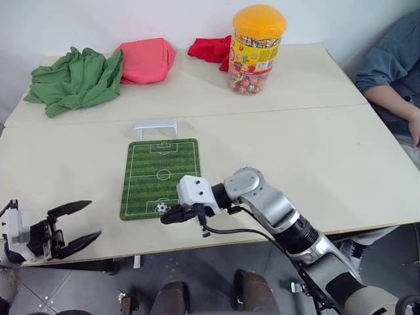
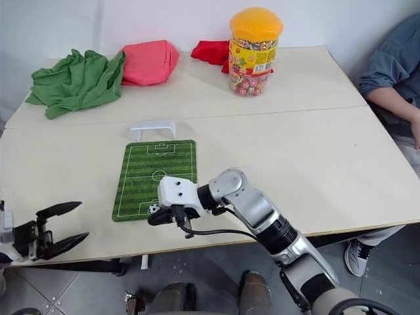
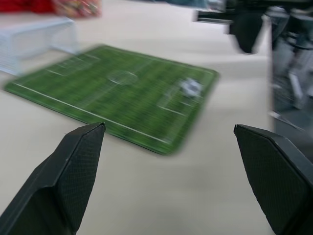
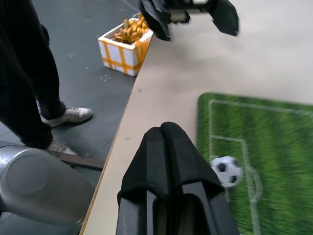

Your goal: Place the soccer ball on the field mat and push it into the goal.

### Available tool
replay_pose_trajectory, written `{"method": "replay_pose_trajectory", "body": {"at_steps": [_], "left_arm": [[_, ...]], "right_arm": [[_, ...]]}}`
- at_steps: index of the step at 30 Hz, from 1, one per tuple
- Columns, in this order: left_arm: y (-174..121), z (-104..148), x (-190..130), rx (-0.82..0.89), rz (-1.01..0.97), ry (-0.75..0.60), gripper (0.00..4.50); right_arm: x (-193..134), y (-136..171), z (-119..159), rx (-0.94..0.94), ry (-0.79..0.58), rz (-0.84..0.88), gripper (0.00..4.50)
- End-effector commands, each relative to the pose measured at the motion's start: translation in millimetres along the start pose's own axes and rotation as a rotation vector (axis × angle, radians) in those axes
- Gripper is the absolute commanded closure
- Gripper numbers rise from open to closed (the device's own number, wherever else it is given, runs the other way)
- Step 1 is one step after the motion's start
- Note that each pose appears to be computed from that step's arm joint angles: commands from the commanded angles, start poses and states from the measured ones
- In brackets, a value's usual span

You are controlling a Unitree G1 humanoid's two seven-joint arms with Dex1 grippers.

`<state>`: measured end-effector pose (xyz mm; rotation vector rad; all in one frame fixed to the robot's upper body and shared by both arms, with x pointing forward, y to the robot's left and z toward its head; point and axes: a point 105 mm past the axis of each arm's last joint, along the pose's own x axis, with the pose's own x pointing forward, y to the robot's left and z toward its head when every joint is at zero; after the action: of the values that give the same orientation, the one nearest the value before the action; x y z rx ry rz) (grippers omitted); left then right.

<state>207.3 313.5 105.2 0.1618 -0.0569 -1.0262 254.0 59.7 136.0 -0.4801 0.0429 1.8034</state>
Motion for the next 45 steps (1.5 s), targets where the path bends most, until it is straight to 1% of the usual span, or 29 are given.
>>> {"method": "replay_pose_trajectory", "body": {"at_steps": [1, 5, 12, 16, 17, 19, 20, 22, 24, 26, 28, 33, 36, 39, 40, 42, 45], "left_arm": [[-12.6, 7.2, -0.7, 0.026, -0.129, -0.009, 0.0], [-21.0, 3.5, -0.1, 0.02, -0.176, 0.03, 0.0], [-19.1, 9.0, 0.7, 0.056, -0.172, 0.013, 0.0], [-16.8, 11.6, -0.4, 0.072, -0.158, 0.005, 0.0], [-15.0, 12.6, -0.4, 0.078, -0.151, 0.001, 0.0], [-12.5, 13.9, -0.3, 0.085, -0.141, -0.006, 0.0], [-11.2, 14.6, 0.0, 0.09, -0.136, -0.01, 0.0], [-9.7, 15.2, 0.6, 0.094, -0.132, -0.014, 0.0], [-7.7, 15.5, 2.0, 0.1, -0.127, -0.019, 0.0], [-5.6, 16.0, 3.6, 0.104, -0.122, -0.027, 0.0], [-3.6, 15.9, 4.9, 0.104, -0.119, -0.029, 0.0], [0.7, 16.9, 7.6, 0.1, -0.116, -0.034, 0.0], [14.0, 23.2, 8.9, 0.102, -0.064, -0.058, 0.0], [39.5, 30.0, 9.5, 0.108, 0.093, -0.052, 0.0], [49.5, 31.6, 9.3, 0.111, 0.161, -0.048, 0.0], [60.4, 34.7, 9.2, 0.124, 0.238, -0.049, 0.0], [77.8, 34.0, 6.2, 0.134, 0.389, -0.017, 0.0]], "right_arm": [[10.1, -5.8, 4.6, -0.039, -0.005, 0.004, 4.49], [18.7, -15.5, -5.6, -0.043, 0.027, 0.009, 4.49], [26.3, -27.6, -14.8, -0.04, 0.051, 0.009, 4.49], [24.5, -51.3, -22.5, -0.05, 0.091, -0.074, 4.49], [18.5, -69.5, -17.4, -0.066, 0.094, -0.152, 4.49], [9.1, -94.1, -6.9, -0.095, 0.089, -0.26, 4.49], [1.8, -107.7, 6.4, -0.126, 0.065, -0.325, 4.49], [-8.2, -125.0, 26.2, -0.154, 0.023, -0.411, 4.49], [-26.2, -144.2, 51.9, -0.171, -0.041, -0.533, 4.49], [-37.0, -150.5, 65.7, -0.163, -0.093, -0.584, 4.49], [-38.5, -147.9, 70.4, -0.132, -0.134, -0.574, 4.49], [-31.1, -121.2, 72.5, -0.12, -0.173, -0.458, 4.49], [-38.4, -91.0, 68.0, -0.081, -0.205, -0.362, 4.49], [-62.0, -71.0, 49.1, -0.06, -0.174, -0.321, 4.49], [-70.1, -69.0, 41.7, -0.051, -0.151, -0.326, 4.49], [-83.4, -67.7, 30.0, -0.038, -0.109, -0.345, 4.49], [-118.6, -68.9, 8.2, -0.017, -0.04, -0.418, 4.49]]}}
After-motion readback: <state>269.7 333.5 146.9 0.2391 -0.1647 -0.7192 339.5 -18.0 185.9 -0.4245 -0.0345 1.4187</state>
